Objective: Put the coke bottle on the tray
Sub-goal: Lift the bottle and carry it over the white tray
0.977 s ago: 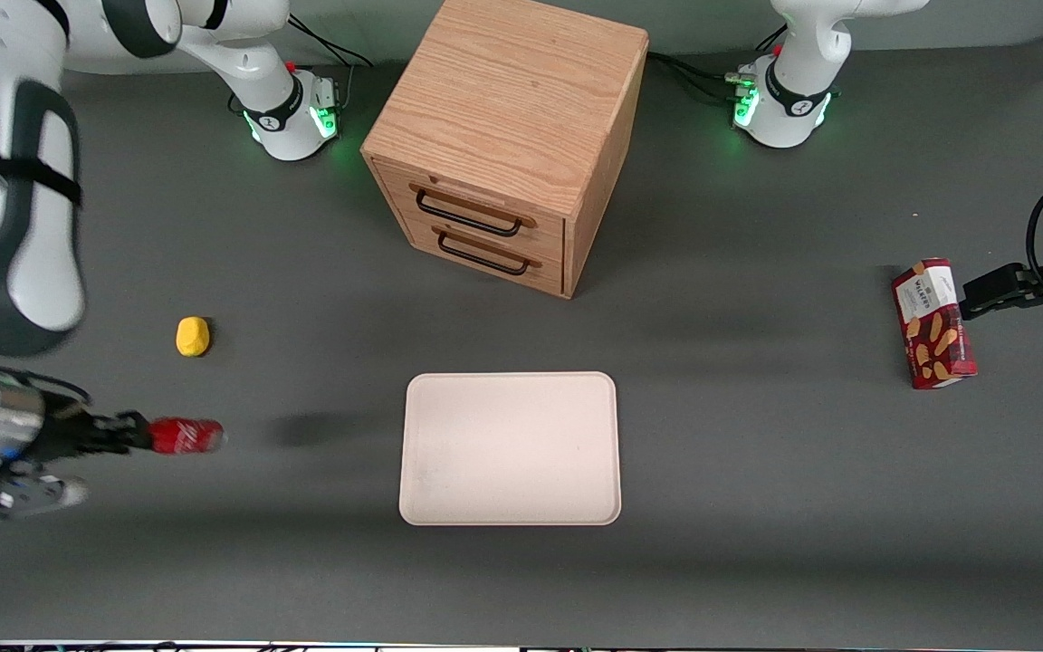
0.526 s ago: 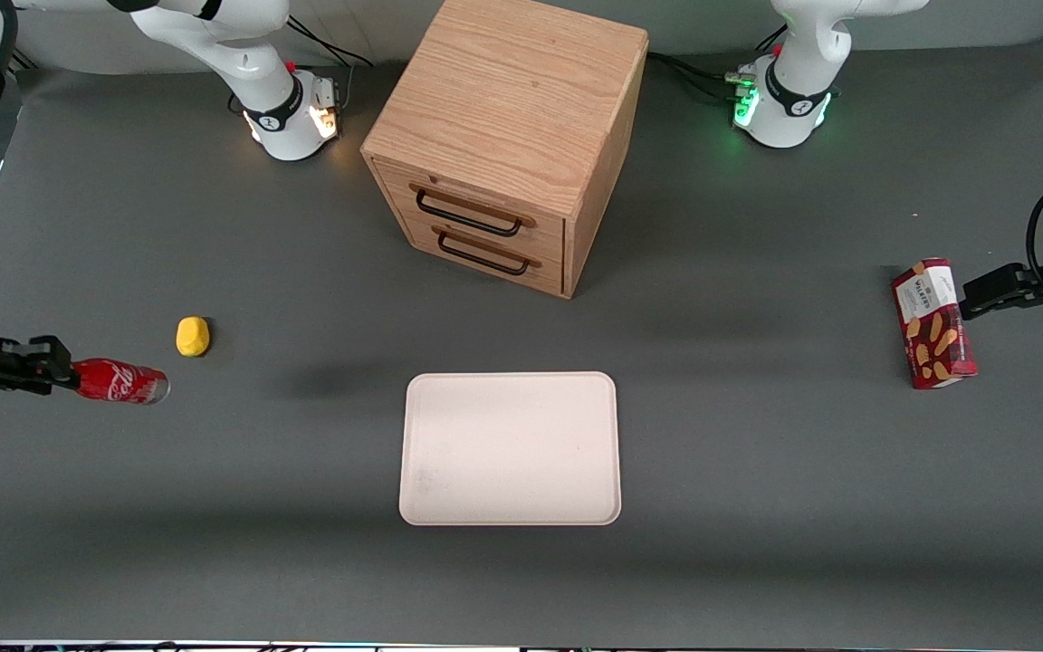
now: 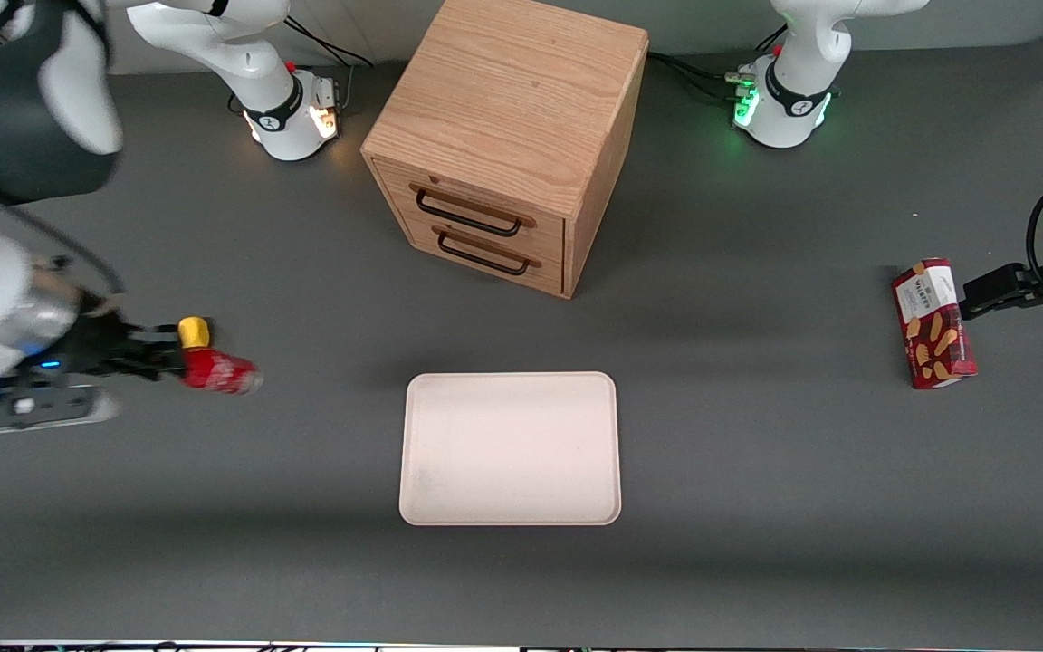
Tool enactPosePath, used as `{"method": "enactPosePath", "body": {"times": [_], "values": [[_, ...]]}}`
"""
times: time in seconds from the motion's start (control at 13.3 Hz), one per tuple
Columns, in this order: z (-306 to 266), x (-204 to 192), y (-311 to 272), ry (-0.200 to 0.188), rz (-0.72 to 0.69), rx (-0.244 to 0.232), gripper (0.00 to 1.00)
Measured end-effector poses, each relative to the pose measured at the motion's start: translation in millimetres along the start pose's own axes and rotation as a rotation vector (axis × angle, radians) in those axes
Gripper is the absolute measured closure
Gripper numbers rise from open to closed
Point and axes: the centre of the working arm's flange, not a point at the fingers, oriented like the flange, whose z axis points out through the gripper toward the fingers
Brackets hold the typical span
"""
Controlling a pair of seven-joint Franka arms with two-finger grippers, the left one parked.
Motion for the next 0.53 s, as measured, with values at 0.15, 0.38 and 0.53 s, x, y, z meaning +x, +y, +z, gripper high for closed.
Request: {"method": "enactPosePath", "body": {"times": [0.15,0.38,0.53], "values": [[10.2,-2.1,-49.9,0.004,0.068,0.005,0.69],[24.9,-2.8,-114.2,0.04,0.148,0.052,0.69],[35.7,1.0,-139.4,0.065,0.183,0.09,0.69]]}}
